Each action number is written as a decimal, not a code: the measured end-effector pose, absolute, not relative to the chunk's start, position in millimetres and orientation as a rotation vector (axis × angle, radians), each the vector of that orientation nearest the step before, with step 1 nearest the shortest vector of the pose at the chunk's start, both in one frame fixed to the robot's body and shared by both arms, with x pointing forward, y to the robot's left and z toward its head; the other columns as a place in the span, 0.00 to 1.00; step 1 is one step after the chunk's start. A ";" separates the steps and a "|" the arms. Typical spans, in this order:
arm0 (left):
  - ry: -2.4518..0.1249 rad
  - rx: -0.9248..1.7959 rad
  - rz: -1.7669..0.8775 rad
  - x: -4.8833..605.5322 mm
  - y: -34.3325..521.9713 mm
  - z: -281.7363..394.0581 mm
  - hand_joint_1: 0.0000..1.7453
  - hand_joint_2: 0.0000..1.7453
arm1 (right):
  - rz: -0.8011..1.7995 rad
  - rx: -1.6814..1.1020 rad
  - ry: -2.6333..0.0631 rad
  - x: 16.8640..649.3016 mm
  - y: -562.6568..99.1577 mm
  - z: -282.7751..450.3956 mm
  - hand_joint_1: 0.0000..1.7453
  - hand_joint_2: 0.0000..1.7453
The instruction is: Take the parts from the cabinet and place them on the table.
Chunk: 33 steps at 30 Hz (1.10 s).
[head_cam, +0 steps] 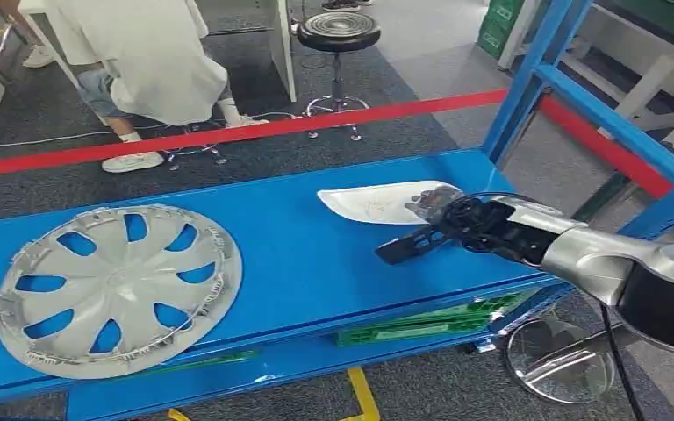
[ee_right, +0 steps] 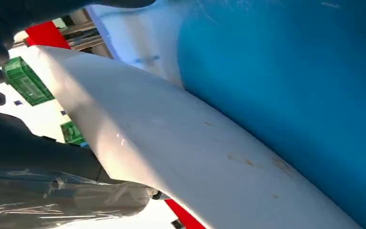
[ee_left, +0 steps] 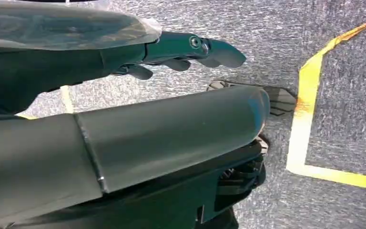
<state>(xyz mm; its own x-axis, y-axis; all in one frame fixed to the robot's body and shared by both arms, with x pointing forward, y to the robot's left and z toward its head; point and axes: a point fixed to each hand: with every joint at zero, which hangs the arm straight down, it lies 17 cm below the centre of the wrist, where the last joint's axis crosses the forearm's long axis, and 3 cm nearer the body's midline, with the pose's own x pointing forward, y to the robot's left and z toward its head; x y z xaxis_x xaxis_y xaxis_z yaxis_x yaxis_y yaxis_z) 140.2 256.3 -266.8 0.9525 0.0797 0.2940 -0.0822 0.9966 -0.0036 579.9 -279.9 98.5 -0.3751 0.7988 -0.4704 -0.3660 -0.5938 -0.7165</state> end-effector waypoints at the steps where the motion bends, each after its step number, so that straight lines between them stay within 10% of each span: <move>1: -0.298 0.009 0.082 140.2 256.3 -266.8 0.00 0.00 | 2.025 -1.074 -0.662 579.6 -279.7 98.0 1.00 1.00; 33: -0.303 0.011 0.089 140.5 257.1 -266.7 0.00 0.00 | 1.949 -0.940 -0.811 579.5 -260.7 101.5 1.00 1.00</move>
<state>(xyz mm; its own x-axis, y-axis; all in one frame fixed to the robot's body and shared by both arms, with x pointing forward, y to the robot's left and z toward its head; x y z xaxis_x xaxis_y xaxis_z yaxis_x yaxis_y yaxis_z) 140.5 257.1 -266.7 0.9506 0.0862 0.2981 -0.0893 0.9960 -0.0030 579.5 -260.7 101.5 -0.3972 0.8621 -0.3148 -0.3840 -0.4677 -0.7961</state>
